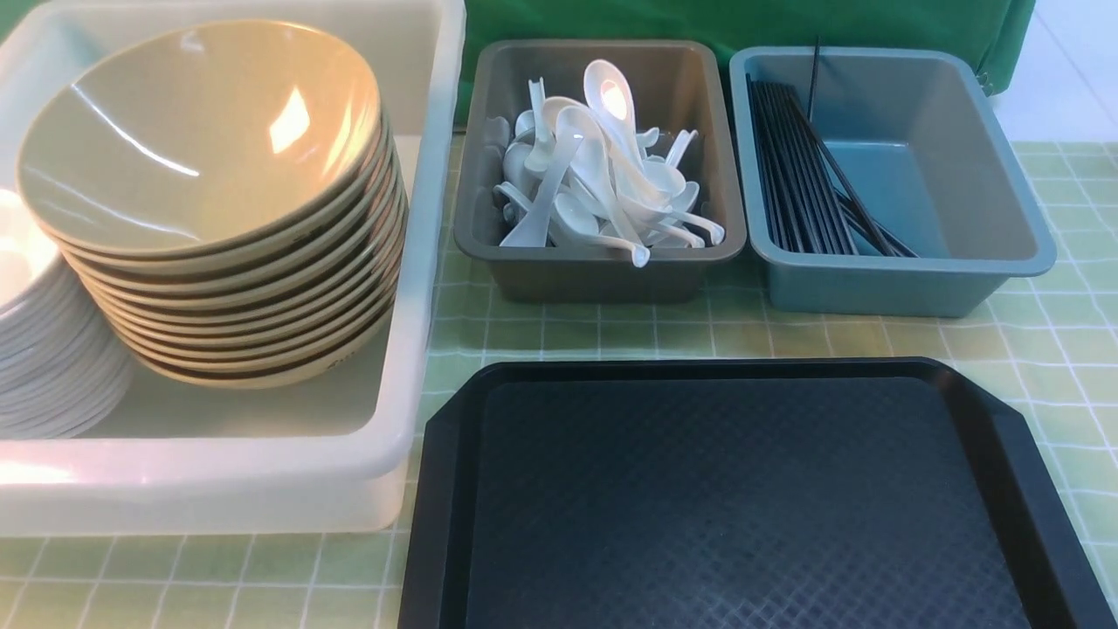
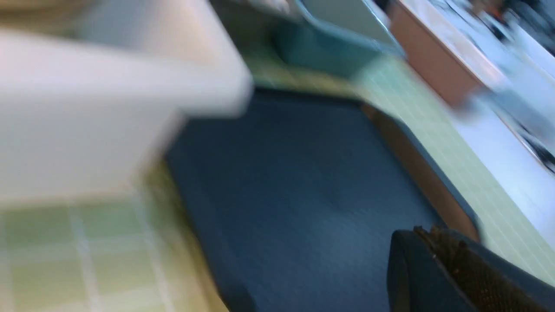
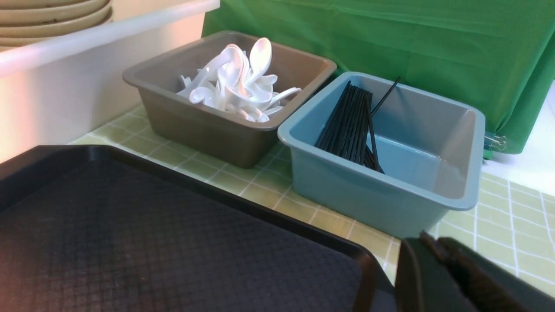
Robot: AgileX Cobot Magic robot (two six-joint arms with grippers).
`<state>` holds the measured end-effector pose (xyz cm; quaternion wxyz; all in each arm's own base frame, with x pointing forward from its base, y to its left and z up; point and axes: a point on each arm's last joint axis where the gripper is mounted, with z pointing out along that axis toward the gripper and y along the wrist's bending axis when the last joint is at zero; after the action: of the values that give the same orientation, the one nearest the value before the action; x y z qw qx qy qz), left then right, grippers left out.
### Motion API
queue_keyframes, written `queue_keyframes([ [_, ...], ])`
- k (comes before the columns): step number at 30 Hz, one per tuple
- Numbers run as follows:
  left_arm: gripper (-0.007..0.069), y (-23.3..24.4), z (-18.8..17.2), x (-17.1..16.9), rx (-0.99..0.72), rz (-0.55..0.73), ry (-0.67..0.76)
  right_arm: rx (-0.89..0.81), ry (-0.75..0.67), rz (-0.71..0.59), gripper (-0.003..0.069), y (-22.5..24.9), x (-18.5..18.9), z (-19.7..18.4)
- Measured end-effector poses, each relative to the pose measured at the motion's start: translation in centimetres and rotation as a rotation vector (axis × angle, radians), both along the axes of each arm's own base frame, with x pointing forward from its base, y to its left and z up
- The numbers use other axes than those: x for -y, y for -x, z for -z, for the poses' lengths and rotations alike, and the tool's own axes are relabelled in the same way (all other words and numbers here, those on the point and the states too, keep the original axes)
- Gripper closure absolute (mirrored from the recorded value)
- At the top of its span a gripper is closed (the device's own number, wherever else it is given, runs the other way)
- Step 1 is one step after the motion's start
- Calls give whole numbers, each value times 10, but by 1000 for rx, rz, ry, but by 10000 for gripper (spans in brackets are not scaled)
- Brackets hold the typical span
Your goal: On green table put chopsticks spoon bowls plates into blue grey white boxes.
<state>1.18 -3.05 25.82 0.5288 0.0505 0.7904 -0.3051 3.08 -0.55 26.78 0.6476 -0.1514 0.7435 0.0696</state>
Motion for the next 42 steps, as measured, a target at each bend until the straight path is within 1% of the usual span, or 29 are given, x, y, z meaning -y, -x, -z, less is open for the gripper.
queue_keyframes([
  [1,627,-10,3,-4,82,-80,7,0,0,0,613,0,0,0],
  [3,627,-19,9,-10,166,-160,-44,0,0,0,612,0,0,0],
  [5,627,-28,19,-16,251,-244,-139,0,0,0,612,0,0,0],
  [6,627,-33,26,-20,295,-305,-222,0,0,0,612,0,0,0],
  [7,627,-33,27,-20,299,-307,-232,0,0,0,612,0,0,0],
  [8,627,-37,39,-23,299,-358,-303,0,1,1,612,0,0,0],
  [9,627,-37,40,-24,295,-369,-310,0,1,1,612,0,0,0],
  [11,627,-42,66,-27,235,-416,-350,0,1,1,612,0,0,0],
  [14,627,-43,76,-28,194,-431,-353,1,0,1,612,0,0,0],
  [18,627,-42,82,-28,139,-424,-381,2,0,0,611,0,0,0],
  [40,627,-42,82,-28,138,-424,-375,-2,2,1,592,0,0,1],
  [42,627,-42,82,-28,138,-424,-375,-6,5,15,590,-1,0,3],
])
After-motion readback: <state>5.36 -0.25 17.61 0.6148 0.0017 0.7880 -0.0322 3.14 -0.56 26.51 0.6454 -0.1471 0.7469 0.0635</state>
